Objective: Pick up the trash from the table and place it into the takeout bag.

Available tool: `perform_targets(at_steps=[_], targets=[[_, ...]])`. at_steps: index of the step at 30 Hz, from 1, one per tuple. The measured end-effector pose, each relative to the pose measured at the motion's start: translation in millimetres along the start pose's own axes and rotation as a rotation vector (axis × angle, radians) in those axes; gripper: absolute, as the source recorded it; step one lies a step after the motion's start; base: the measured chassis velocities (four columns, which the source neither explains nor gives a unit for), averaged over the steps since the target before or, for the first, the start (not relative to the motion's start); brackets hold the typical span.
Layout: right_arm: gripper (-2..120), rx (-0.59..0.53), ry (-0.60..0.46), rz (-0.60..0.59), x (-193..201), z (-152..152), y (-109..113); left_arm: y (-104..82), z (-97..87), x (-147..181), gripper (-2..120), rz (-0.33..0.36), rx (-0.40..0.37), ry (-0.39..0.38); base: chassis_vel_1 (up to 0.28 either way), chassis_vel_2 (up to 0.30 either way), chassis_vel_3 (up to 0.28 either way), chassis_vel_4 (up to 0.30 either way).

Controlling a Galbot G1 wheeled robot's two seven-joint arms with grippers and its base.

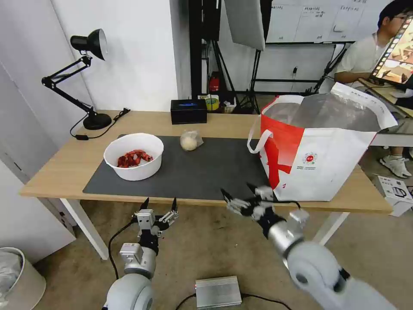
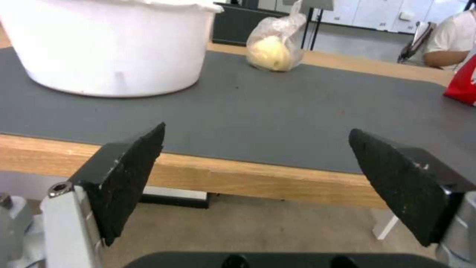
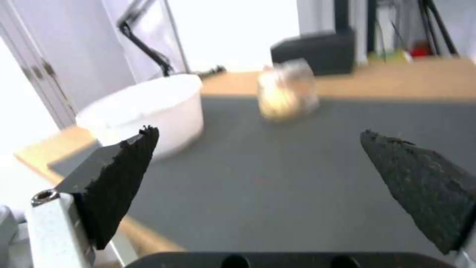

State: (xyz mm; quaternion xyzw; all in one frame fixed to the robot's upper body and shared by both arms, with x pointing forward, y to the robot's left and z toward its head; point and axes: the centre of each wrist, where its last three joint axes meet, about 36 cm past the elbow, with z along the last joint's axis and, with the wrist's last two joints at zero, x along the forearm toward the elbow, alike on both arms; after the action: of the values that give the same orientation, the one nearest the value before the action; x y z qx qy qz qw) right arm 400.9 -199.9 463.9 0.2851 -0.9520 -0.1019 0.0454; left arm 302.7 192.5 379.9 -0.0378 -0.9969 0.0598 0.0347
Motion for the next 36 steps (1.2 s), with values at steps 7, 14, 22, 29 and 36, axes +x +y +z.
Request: perform_targets(at_steps=[7,14,22,29,36], targets=[[100,0.053,-0.015,-0.036,-84,-20,-14,3.3,-1.6,4,100,-0.010,-0.003,0.000,0.000,0.000,0.000,0.000],[100,0.112,0.011,-0.025,-137,-34,-19,5.3,-1.0,9,100,-0.020,-0.004,0.001,0.000,0.000,0.000,0.000],[100,0.164,0.070,0.045,-196,-48,-26,7.8,-0.7,12,100,-0.024,-0.009,0.000,0.000,0.000,0.000,0.000],[100,0.206,0.177,0.130,-255,-58,-36,9.0,-0.7,13,100,-0.019,-0.014,0.002,0.000,0.000,0.000,0.000],[100,0.204,0.221,0.129,-287,-73,-32,8.8,-0.8,14,100,-0.019,-0.012,0.001,0.000,0.000,0.000,0.000]])
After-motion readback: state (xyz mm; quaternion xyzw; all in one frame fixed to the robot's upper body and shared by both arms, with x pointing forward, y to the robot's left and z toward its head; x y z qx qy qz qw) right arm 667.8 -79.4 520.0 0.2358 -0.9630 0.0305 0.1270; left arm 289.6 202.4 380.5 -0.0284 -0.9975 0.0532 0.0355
